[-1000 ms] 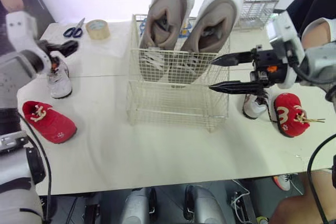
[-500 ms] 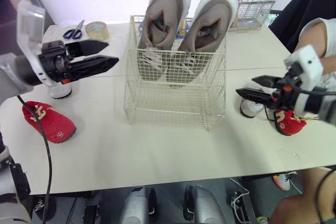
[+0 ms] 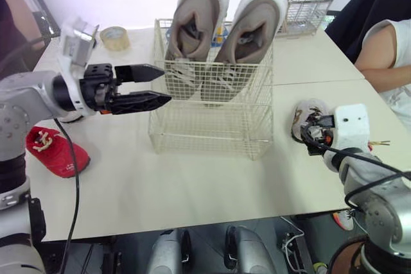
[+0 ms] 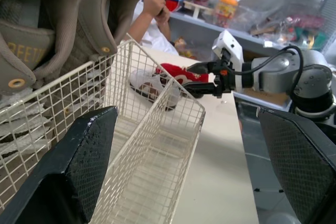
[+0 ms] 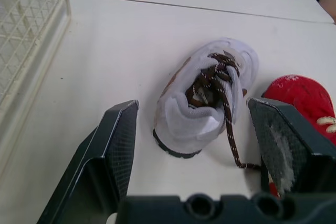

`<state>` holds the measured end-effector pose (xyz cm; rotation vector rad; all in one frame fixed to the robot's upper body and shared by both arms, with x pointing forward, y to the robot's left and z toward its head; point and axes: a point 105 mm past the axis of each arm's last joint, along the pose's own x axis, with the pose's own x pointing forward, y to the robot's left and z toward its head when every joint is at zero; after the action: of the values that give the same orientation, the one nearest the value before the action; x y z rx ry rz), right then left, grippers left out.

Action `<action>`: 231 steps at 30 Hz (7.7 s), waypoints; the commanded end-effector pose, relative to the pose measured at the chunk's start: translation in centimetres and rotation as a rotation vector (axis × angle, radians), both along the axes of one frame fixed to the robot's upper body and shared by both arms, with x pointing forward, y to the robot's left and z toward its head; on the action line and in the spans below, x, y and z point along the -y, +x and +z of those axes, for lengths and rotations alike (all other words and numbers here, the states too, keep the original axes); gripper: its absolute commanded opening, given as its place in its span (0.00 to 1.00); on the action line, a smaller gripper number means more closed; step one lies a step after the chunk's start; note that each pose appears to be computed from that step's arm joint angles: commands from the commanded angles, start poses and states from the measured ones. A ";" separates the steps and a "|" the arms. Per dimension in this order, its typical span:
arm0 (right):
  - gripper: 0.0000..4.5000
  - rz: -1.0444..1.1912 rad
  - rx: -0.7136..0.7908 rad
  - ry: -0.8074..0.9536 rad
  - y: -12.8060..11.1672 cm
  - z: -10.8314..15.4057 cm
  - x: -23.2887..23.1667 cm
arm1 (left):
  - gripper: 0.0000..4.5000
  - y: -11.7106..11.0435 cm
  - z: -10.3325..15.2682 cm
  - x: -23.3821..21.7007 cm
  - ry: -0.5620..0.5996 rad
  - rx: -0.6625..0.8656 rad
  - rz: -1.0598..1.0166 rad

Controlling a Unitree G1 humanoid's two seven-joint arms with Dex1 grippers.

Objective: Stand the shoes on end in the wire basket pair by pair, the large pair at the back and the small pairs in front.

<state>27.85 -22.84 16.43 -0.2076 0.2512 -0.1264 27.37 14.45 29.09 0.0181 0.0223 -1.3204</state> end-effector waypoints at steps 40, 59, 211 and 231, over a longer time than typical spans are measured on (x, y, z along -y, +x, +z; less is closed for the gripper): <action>0.14 -0.162 0.010 0.189 6.8 -3.6 1.9 | 1.00 0.8 1.0 1.3 -0.013 0.138 0.147; 0.00 0.401 0.278 -0.294 4.7 14.4 3.2 | 1.00 1.3 1.8 1.2 -0.104 0.087 0.087; 0.17 1.449 0.228 -0.267 2.7 19.5 -10.8 | 0.98 -0.7 1.1 0.9 -0.124 -0.011 0.083; 0.17 1.522 -0.082 -0.432 7.5 13.3 -10.7 | 0.98 -1.2 0.0 1.7 -0.121 0.001 0.084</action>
<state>35.40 -11.88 28.87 -0.7406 0.1175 1.3677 26.78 12.79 27.94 -0.1185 0.0115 -1.2315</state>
